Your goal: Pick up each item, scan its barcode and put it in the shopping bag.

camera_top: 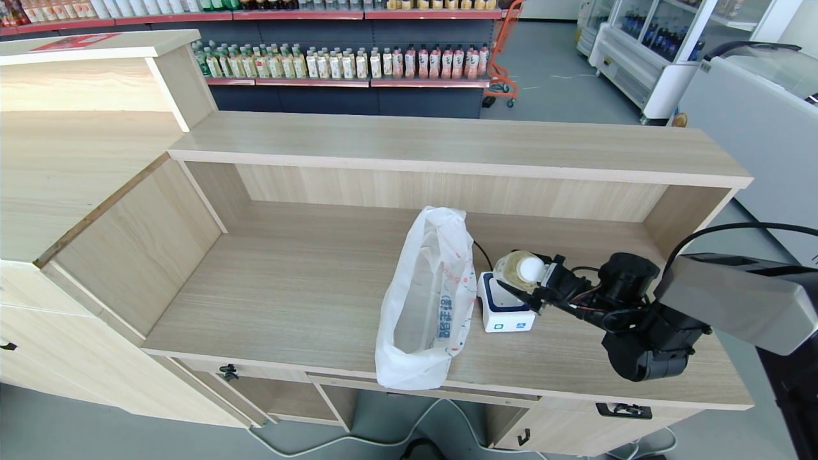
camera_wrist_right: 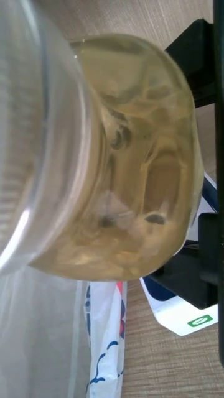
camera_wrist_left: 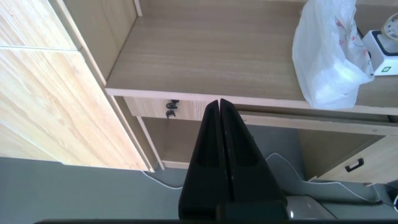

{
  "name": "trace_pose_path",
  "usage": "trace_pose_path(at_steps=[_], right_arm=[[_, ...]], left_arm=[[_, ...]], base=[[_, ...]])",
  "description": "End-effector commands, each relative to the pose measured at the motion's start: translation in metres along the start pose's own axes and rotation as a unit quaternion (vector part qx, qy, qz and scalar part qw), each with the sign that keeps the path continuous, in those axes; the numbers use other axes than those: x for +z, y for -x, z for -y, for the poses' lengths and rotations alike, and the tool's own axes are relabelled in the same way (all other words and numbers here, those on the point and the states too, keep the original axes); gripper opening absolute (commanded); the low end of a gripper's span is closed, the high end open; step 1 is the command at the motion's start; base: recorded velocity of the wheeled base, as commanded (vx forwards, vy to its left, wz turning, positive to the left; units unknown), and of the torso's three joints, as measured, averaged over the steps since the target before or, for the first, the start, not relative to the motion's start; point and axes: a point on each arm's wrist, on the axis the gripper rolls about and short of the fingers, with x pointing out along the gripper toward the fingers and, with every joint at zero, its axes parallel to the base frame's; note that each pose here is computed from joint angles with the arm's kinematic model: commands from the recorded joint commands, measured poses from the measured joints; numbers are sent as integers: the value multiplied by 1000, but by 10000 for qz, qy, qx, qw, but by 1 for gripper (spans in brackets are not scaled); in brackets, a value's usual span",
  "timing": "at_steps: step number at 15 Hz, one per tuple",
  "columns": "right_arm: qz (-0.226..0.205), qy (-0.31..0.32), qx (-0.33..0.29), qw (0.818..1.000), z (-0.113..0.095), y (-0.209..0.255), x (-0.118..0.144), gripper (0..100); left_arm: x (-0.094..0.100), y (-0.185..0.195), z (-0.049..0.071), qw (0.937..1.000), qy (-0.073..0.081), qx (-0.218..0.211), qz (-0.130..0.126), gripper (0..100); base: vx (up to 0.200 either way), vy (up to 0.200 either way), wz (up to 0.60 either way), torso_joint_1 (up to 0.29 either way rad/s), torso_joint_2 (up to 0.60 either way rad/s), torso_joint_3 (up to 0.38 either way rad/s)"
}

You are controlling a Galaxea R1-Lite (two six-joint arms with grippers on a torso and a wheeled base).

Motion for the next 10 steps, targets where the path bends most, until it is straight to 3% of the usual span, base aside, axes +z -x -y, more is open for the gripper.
trace_pose_path(at_steps=[1, 5, 8, 10], right_arm=[[-6, -38, 20, 10000, -1, -1, -1, 0], [178, -248, -183, 9994, 15, 0, 17, 0], [284, -795, -657, 9943, 46, 15, 60, 0], [156, -1214, -982, 9876, 53, 26, 81, 0]], left_arm=[[0, 0, 0, 10000, 0, 0, -4, 0], [0, 0, 0, 10000, 0, 0, -4, 0], [0, 0, 0, 10000, 0, 0, 4, 0], [0, 0, 0, 10000, 0, 0, 4, 0]], base=[[0, 0, 0, 0, 0, 0], [0, 0, 0, 0, 0, 0], [0, 0, 0, 0, 0, 0], [0, 0, 0, 0, 0, 0]])
